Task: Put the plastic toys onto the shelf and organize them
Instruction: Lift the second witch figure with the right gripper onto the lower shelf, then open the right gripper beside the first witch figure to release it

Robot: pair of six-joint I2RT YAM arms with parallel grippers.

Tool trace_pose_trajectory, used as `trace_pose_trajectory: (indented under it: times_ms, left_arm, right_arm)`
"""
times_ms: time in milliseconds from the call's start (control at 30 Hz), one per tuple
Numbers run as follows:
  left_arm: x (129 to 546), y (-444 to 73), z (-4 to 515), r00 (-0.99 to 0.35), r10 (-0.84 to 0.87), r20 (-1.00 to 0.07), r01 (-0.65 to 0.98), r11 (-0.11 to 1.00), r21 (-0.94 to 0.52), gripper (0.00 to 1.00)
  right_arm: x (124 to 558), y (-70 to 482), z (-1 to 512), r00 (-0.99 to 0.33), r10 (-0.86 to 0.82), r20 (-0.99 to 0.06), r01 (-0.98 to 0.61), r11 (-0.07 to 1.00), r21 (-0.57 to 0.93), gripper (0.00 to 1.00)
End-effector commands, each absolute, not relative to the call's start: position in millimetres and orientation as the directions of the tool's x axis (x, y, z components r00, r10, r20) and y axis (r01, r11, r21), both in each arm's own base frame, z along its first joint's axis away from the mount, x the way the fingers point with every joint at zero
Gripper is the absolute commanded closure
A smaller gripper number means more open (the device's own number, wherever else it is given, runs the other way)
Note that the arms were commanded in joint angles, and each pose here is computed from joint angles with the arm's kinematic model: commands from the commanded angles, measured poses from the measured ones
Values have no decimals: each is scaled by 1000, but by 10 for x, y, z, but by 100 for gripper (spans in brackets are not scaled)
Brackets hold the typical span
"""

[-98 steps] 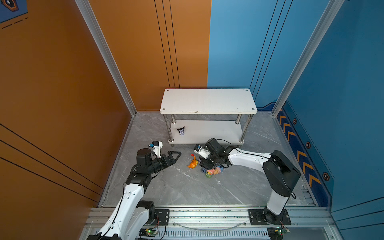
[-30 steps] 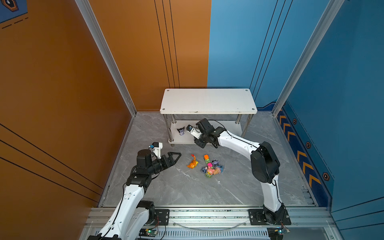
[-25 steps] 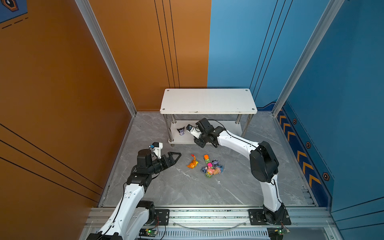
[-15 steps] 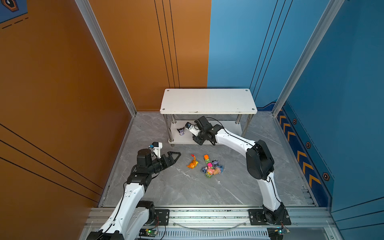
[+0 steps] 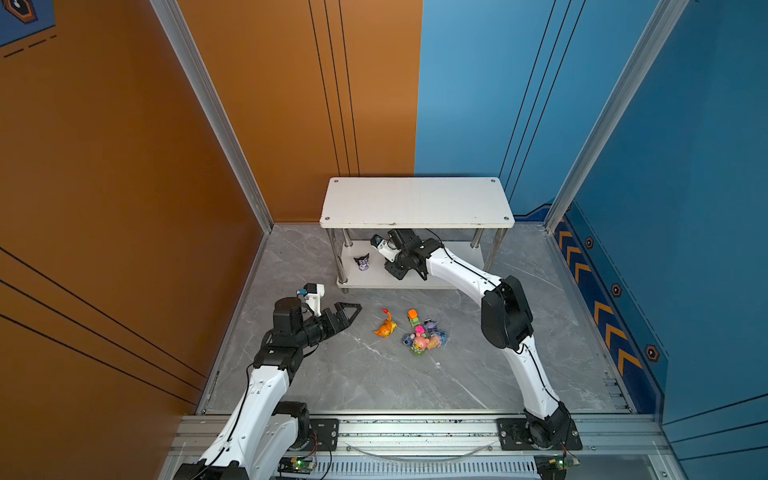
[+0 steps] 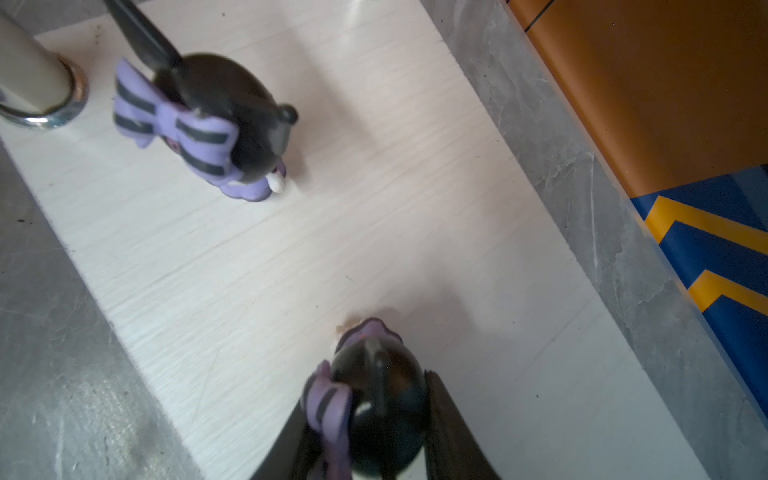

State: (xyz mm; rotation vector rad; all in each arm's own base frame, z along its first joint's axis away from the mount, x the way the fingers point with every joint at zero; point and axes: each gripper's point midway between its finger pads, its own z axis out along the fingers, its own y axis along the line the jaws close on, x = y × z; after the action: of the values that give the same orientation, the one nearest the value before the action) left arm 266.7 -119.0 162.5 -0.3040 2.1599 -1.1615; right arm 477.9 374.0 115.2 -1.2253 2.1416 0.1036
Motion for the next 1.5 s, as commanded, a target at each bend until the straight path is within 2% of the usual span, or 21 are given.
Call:
trace_pose_trajectory:
  times_ms: [0, 733, 1167, 1467]
  left_arm:
    - [2665, -1183, 1650, -750, -475, -460, 127, 580, -805, 2]
    - [2657, -1174, 1667, -745, -479, -464, 128, 580, -804, 2]
    - [2658, -1172, 1673, -744, -479, -467, 130, 582, -803, 2]
    - [2660, -1172, 1668, -745, -478, -465, 128, 581, -804, 2]
  right_arm:
    - [4735, 3780, 1164, -320, -763, -561, -821, 519, -237, 66]
    - [4814, 3873, 1090, -284, -779, -560, -847, 478, -235, 60]
    - [4804, 3840, 1197, -277, -777, -565, -835, 485, -258, 38]
    - [4723, 3725, 1335, -291, -742, -604, -821, 517, -240, 31]
